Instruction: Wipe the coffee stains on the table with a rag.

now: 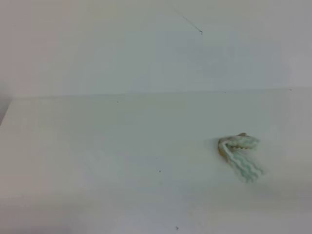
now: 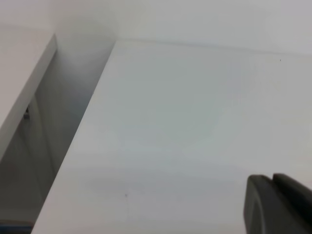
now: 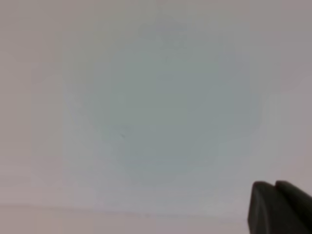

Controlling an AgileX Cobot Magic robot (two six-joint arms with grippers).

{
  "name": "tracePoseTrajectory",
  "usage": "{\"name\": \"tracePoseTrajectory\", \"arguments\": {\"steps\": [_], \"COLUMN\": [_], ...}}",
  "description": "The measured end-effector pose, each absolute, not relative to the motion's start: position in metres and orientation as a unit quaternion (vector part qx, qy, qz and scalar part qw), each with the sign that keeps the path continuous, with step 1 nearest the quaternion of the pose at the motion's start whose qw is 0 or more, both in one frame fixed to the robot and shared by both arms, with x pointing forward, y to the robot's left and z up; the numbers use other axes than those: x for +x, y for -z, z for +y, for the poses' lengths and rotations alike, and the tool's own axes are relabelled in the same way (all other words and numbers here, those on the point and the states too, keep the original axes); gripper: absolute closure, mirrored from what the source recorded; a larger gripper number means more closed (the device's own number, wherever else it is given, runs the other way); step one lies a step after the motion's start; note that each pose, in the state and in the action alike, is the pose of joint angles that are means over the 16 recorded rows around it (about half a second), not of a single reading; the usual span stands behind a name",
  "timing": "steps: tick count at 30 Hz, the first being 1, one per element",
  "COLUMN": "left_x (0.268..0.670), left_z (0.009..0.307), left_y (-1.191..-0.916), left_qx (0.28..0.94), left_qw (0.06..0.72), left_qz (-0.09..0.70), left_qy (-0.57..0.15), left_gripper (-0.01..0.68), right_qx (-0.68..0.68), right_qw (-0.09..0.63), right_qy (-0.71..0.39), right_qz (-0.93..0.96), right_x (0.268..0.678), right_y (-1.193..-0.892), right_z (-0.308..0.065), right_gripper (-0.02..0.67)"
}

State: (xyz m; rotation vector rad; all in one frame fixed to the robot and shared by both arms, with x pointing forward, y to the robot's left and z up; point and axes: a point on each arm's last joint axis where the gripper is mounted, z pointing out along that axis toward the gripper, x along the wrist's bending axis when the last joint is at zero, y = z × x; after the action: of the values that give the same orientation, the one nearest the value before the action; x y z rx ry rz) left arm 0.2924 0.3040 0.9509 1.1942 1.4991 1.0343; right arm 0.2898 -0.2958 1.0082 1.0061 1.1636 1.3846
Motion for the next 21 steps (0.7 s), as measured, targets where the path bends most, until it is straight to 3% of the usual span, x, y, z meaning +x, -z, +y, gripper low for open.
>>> {"name": "tracePoseTrajectory", "arguments": {"steps": [12,21], "left_x": [0.292,0.292], "left_z": [0.304,0.304], "left_y": [-0.950,-0.950], "left_qx": [0.486,0.486], "left_qw": [0.463,0.463], "left_qz": [0.610,0.610], "left_qy": [-0.421,-0.421], "left_gripper": [0.672,0.672], "right_qx": [0.434,0.474], "right_qw": [0.442,0.438], "right_qy": [-0.566,-0.494], "right_qz": [0.545,0.583], "right_x": [0.292,0.293], "right_y": [-0.980,-0.964], "right_z": [-0.285,-0.290], "right_gripper": [0.648,0.648]}}
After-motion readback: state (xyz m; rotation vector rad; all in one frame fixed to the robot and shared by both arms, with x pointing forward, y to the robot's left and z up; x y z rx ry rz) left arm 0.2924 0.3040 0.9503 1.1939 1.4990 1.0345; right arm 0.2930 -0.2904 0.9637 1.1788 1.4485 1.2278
